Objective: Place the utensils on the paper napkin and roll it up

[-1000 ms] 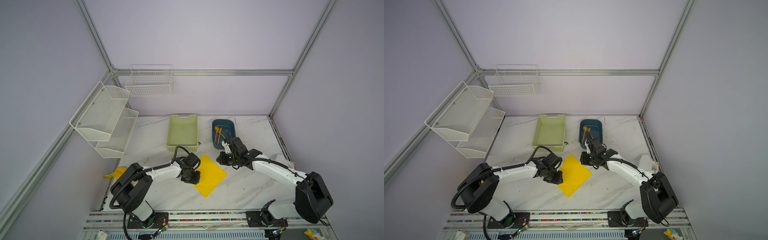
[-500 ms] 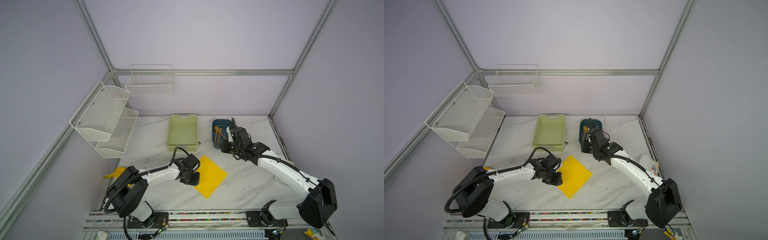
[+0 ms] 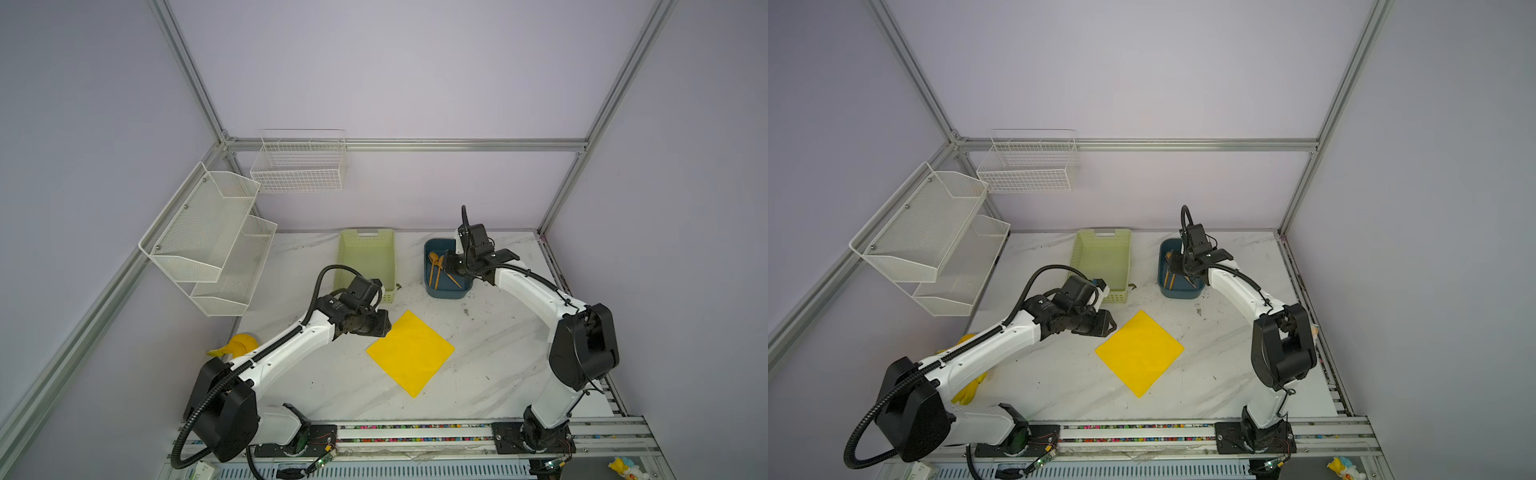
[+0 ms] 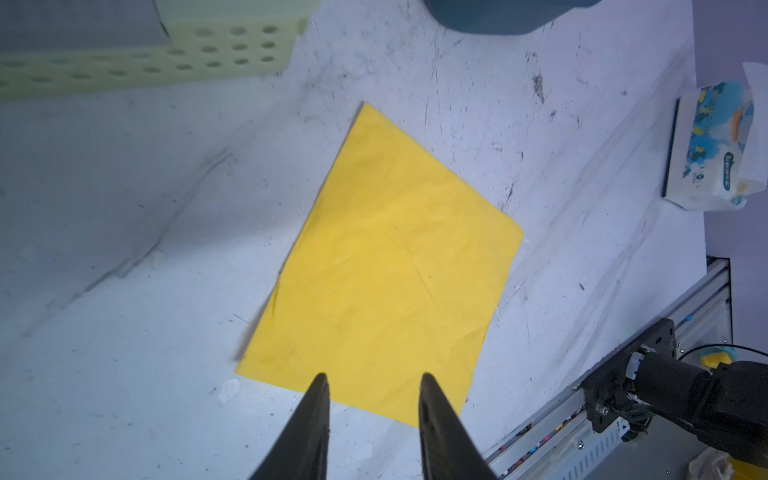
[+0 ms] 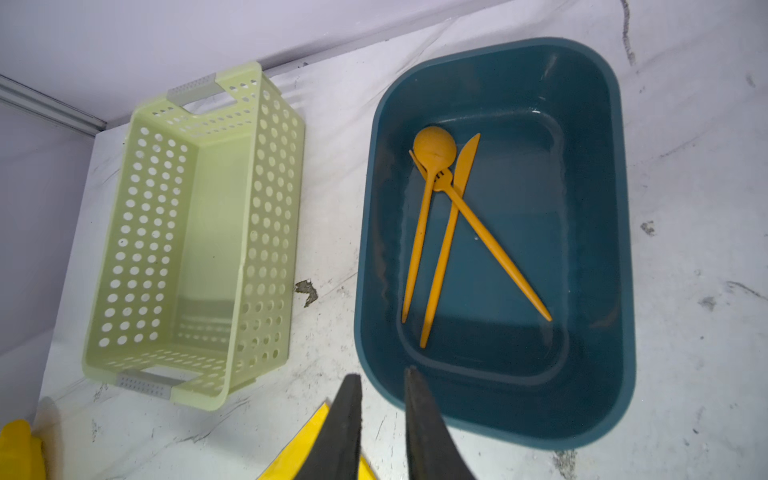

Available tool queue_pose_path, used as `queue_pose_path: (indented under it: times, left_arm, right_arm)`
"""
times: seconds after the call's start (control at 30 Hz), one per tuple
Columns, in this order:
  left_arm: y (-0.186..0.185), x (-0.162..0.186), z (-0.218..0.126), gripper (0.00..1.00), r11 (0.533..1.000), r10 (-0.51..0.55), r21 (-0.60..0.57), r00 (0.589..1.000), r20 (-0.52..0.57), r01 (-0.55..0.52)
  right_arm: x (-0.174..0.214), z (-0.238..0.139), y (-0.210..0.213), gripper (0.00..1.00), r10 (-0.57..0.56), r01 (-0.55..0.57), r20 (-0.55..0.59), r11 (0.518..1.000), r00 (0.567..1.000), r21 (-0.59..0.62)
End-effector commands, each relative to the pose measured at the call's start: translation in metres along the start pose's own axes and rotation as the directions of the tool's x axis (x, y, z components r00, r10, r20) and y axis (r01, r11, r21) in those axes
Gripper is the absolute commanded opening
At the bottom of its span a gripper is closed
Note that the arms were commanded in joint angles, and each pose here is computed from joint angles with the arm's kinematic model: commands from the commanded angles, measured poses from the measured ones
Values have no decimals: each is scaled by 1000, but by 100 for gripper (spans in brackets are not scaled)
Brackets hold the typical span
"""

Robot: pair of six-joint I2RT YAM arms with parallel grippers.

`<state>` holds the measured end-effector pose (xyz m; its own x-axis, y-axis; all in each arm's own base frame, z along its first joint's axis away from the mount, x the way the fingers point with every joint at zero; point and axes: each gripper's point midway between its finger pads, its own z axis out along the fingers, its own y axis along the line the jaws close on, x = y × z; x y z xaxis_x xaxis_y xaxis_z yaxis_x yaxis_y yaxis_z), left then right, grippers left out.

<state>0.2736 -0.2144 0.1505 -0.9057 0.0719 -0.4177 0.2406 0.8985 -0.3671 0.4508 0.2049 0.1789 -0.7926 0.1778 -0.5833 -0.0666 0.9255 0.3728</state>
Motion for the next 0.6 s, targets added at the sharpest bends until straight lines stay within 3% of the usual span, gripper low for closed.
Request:
queue_pose_path:
  times: [0.0, 0.33, 0.57]
  left_arm:
    - [-2, -51, -42, 38, 996, 87, -37, 987, 133, -83]
    - [39, -107, -70, 40, 981, 153, -149, 961, 229, -121]
    - [66, -122, -68, 40, 963, 210, -228, 926, 315, -141]
  right_arm:
    - [-4, 11, 1, 23, -24, 24, -35, 1000, 999, -1]
    - [-8, 68, -6, 21, -40, 46, -110, 998, 993, 51]
    - [0, 104, -20, 21, -23, 39, -151, 994, 988, 103]
